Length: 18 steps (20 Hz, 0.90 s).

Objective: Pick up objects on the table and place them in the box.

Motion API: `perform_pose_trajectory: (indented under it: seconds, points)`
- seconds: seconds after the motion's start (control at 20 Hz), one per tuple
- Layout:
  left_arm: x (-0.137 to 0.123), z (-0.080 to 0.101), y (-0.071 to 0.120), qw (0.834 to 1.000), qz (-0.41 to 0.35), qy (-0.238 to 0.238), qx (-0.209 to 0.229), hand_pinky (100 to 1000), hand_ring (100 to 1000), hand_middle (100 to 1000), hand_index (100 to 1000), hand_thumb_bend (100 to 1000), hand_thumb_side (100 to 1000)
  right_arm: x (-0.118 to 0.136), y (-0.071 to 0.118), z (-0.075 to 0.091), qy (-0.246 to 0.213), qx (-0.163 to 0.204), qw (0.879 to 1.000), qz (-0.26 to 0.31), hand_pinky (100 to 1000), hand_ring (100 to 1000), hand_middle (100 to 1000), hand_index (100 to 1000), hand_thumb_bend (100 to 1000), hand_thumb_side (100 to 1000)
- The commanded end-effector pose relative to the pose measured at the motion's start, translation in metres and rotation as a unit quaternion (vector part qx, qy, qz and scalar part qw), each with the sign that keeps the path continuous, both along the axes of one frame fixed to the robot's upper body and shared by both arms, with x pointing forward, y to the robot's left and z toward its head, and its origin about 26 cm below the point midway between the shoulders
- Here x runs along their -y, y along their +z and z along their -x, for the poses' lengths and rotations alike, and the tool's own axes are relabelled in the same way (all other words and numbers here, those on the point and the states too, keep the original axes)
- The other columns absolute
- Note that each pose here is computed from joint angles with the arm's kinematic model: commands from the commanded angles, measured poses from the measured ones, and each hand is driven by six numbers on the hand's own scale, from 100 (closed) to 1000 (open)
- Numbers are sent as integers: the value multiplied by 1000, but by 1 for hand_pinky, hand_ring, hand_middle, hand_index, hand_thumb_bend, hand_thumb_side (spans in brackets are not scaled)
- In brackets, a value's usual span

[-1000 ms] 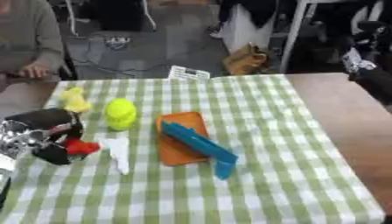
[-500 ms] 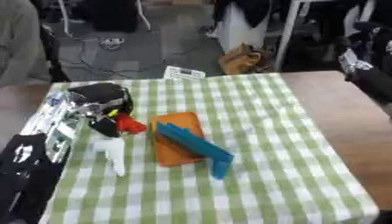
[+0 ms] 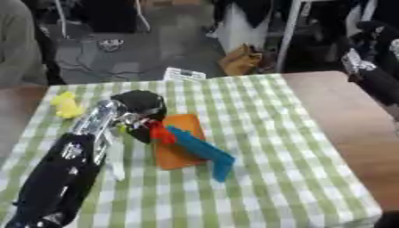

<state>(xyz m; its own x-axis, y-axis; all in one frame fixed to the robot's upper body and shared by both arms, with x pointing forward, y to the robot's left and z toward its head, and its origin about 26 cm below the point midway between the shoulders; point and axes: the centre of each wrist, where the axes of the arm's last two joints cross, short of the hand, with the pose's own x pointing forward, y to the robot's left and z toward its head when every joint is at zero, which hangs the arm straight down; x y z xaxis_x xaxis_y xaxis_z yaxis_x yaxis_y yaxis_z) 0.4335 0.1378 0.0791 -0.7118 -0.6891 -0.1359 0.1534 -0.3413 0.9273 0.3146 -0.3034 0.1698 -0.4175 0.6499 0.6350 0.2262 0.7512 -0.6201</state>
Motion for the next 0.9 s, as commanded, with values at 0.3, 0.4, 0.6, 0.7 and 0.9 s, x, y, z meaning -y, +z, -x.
perform_pose_trajectory:
  seconds: [0.3,0.4,0.6,0.7,0.9]
  points:
    - [6,-1,-30,999,-23,-22,13,164,302,409,461,450,275,0,9,-1,4,14,1000,7,356,558,630,874,361,638]
    - [7,0,-37,999,-17,-22,28,161,301,408,460,450,272,0,9,0,4,14,1000,7,356,558,629,874,360,638]
    - [9,1,-46,997,-5,-25,67,174,327,420,474,474,271,0,9,0,5,13,1000,6,356,557,629,874,359,638]
    - [12,2,-47,995,10,-22,97,172,324,422,489,493,263,-1,9,0,6,13,1000,6,356,557,629,874,359,638]
    - [15,3,-49,986,43,-11,160,308,407,499,569,543,289,-1,9,0,6,13,1000,6,355,557,629,874,358,637]
